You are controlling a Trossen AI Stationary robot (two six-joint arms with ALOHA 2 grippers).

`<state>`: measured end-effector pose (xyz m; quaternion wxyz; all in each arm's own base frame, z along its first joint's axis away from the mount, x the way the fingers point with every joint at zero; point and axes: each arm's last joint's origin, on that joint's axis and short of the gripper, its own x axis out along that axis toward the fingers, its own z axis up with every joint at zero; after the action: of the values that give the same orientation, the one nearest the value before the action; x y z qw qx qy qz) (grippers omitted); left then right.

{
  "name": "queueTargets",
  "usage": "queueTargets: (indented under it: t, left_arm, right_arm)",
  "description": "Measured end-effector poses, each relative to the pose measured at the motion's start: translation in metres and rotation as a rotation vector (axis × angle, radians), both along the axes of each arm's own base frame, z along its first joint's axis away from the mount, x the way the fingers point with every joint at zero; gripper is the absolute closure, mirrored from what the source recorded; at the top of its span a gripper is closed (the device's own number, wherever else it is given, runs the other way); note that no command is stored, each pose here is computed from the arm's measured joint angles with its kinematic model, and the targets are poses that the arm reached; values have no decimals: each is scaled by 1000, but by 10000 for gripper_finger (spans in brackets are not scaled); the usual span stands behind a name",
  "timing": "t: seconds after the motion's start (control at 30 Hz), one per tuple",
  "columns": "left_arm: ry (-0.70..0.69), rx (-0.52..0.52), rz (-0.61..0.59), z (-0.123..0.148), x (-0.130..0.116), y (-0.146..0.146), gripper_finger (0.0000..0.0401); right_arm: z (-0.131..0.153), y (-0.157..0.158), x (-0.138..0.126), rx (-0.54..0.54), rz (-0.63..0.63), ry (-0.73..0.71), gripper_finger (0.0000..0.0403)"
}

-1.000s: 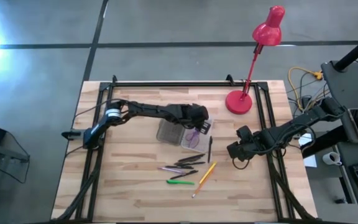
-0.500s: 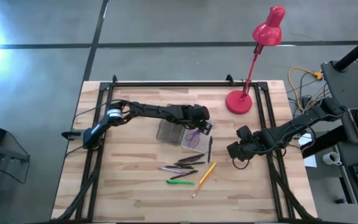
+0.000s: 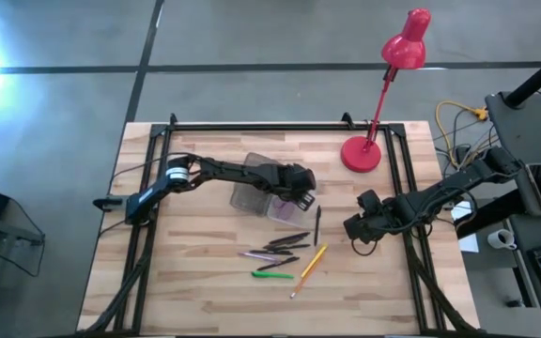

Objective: Pick & place school supplies into a supply box
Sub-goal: Put the violet scissors into the supply box

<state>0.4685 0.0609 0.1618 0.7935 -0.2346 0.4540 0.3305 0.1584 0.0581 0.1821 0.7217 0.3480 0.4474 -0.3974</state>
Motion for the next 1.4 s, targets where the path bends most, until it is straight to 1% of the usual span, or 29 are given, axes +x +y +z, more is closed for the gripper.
queueTargets:
  t: [0.13,0.23,0.3,0.37,0.5,0.63,0.73,0.8,0.97,1.07,1.2,1.27,1.4]
  left_arm:
    - [81,11,-5,-6,-8,-1,328]
    - [86,9,-8,-6,-8,-1,347]
    - [77,9,-13,-4,-7,-1,353]
    - [66,13,-38,1,-6,-1,352]
    - [63,37,-121,9,-4,-1,337]
    - [50,-44,-178,8,-5,-4,332]
    - [64,-79,-190,2,-7,-5,331]
    - [79,-92,-178,1,-9,-6,330]
    - [75,-123,-103,3,-12,-2,329]
    - [69,-121,-82,6,-13,3,329]
    - [95,-127,-12,7,-18,11,329]
    - [109,-117,-16,10,-20,13,329]
    - [88,-82,-52,24,-23,13,328]
  right_arm:
    - [0,0,0,-1,0,2,211]
    - [0,0,0,-1,-1,3,211]
    - [-1,0,-1,-2,-1,4,211]
    - [-1,0,-1,-2,-1,6,211]
    - [-2,-1,-1,-3,-2,9,211]
    - [-4,-1,-2,-5,-6,15,211]
    - [-6,-2,-4,-3,-24,18,211]
    - [-7,-2,-4,-4,-25,22,211]
    - [-7,-2,-5,-2,-26,22,211]
    - [-7,-2,-5,-2,-26,22,211]
    - [-7,-2,-4,-1,-26,21,211]
    - [-7,-2,-4,0,-26,19,211]
    - [-7,-2,-4,1,-26,15,211]
